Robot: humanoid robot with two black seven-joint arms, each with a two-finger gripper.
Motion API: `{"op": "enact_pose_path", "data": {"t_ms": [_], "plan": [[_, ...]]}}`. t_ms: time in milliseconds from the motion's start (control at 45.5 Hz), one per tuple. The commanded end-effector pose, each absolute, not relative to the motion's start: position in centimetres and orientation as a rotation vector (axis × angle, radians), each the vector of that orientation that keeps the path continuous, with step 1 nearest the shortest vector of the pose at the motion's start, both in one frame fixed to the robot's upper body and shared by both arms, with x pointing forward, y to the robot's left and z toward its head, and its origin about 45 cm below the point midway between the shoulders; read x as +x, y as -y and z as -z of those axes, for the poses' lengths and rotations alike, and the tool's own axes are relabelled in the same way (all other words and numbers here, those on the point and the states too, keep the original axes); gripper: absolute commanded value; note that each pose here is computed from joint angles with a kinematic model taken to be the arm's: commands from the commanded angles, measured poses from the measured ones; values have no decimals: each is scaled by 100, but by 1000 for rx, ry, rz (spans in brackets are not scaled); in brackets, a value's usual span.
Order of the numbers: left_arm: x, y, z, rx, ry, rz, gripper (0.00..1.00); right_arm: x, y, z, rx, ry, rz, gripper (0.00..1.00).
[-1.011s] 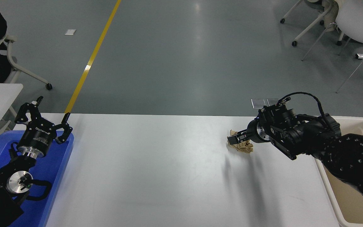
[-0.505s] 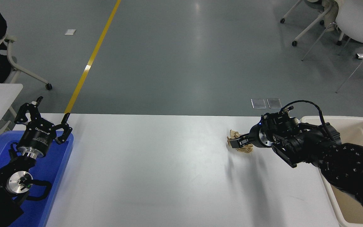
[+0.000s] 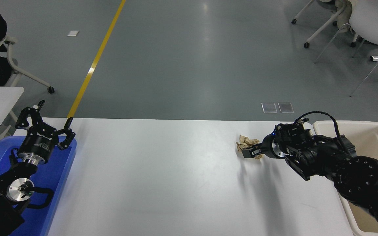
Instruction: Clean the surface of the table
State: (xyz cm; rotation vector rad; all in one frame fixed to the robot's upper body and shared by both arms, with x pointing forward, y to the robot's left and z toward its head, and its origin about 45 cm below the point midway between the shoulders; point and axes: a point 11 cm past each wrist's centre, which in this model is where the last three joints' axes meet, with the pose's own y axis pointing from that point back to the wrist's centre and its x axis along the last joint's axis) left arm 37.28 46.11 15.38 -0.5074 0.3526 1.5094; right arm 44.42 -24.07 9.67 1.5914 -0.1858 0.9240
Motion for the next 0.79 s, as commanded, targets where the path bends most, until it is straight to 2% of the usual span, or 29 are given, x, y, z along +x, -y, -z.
{"op": "enact_pose_path", "data": {"t_ms": [0, 769], "plan": [[3730, -4603, -1535, -508, -354, -1508, 100, 4437, 2408, -956, 1592, 195, -934, 91], [3730, -4603, -1535, -508, -354, -1508, 100, 4408, 2408, -912, 1597, 212, -952, 86]]}}
